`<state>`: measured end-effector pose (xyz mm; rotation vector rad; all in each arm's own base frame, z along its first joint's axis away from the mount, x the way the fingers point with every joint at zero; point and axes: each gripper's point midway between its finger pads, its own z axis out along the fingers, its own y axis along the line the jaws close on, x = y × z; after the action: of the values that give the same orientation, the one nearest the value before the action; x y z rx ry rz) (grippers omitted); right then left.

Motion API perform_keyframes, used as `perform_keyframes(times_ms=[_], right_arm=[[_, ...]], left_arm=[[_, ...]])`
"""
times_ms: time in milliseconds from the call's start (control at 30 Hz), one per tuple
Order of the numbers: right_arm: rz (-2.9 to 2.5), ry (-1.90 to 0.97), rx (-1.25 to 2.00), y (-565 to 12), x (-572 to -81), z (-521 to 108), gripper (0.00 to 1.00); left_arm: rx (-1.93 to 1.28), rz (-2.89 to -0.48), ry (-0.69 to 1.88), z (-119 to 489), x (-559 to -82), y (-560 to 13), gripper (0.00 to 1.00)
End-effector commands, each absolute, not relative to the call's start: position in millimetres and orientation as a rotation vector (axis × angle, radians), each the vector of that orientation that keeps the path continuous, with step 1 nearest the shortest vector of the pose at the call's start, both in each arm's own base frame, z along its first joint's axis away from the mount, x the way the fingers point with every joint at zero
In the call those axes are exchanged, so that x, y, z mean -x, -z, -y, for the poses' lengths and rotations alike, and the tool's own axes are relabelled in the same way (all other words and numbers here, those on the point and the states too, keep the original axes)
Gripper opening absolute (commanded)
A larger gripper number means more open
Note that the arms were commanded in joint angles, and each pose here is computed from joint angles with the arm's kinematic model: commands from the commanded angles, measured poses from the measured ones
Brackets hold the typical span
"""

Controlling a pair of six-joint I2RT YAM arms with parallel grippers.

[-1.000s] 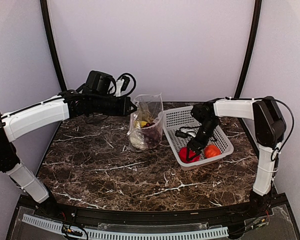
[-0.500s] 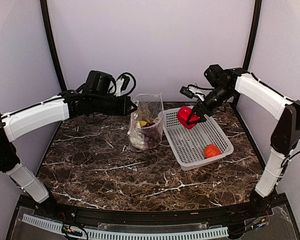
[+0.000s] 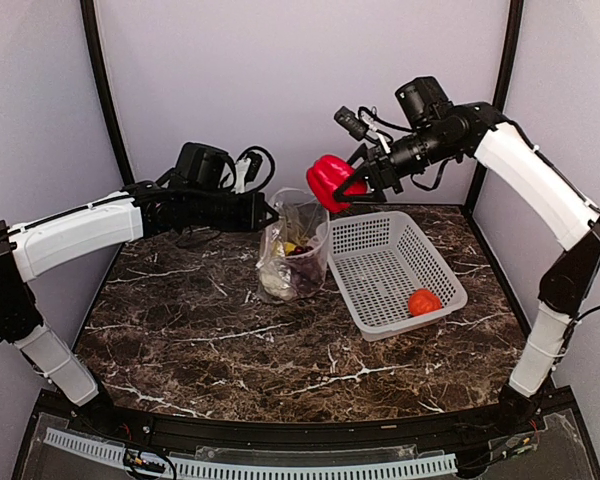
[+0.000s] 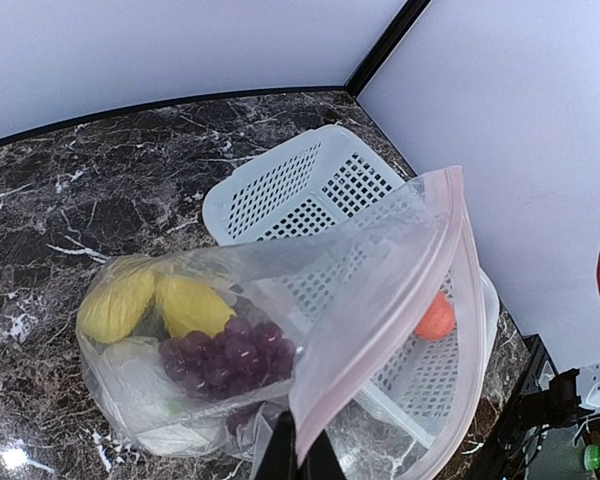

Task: Place the food in the zip-top bag and seal the zipper
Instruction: Place the fake vegetable in the zipper food storage bag.

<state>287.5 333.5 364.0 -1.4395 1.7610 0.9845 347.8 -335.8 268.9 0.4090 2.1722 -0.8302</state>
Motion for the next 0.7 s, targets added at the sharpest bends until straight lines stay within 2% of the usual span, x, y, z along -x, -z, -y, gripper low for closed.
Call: perform_keyframes(times_ms=[0,300,667], right_arm=[[-1.677,-1.091,1.436,-362.7,-291.7,-370.0,0.66],[-1.678,-0.973,1.46,-322.4,-312.0,-396.0,0.7],[-1.774,-0.832,1.438,-293.8,-327.4,-396.7,0.9]], left_arm=[[-0.396,-2.138,0.884,340.8,-346.8,-283.7,0.01],[-0.39,-2.115,0.899,339.0,-343.9,-294.4,0.01],[-0.362,-2.101,0.898,337.7,-346.6,-295.4,0.01]])
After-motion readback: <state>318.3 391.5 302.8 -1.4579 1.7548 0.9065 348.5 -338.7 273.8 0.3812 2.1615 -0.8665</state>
